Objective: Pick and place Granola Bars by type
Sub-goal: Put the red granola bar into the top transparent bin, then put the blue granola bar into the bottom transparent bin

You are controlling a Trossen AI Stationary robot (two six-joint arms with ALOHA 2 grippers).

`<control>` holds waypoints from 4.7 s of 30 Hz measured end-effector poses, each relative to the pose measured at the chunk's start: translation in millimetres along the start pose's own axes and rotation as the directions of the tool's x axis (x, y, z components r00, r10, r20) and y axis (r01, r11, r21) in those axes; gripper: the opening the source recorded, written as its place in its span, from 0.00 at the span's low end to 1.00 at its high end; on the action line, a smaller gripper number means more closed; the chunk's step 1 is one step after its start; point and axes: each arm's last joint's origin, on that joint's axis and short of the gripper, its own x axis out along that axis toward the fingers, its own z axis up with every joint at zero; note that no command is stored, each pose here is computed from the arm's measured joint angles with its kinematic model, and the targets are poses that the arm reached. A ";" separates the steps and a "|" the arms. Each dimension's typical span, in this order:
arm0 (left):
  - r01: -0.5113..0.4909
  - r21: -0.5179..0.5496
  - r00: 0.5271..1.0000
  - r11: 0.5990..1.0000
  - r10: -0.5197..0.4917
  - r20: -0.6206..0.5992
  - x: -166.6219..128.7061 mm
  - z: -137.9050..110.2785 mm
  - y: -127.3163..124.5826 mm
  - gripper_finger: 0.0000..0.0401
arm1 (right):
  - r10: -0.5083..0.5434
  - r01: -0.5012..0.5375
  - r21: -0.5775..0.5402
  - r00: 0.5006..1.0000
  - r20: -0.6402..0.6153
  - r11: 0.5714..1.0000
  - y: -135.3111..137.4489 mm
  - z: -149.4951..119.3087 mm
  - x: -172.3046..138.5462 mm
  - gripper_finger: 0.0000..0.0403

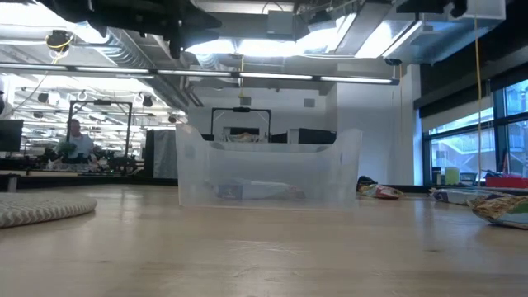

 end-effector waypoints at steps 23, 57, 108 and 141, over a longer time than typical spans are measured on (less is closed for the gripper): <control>-0.001 -0.009 1.000 1.000 0.001 -0.005 0.1 -0.6 0.1 0.41 | -0.021 0.239 0.140 0.566 -0.824 0.961 -16.9 -120.1 121.4 0.59; -0.005 -0.016 0.999 1.000 0.005 -0.041 0.1 -4.1 0.5 0.41 | -0.118 0.267 -0.057 0.217 -0.969 0.962 -13.9 -210.7 147.8 0.35; -0.019 -0.055 0.994 0.998 0.013 -0.107 -0.4 -10.6 1.3 0.40 | 0.102 -0.436 -0.128 0.467 -0.879 0.891 52.3 -149.5 284.5 0.19; -0.017 -0.031 0.994 0.999 0.013 -0.107 -0.4 -10.6 1.4 0.41 | 0.030 -0.194 -0.040 0.345 -0.938 0.980 43.5 -72.9 236.0 0.56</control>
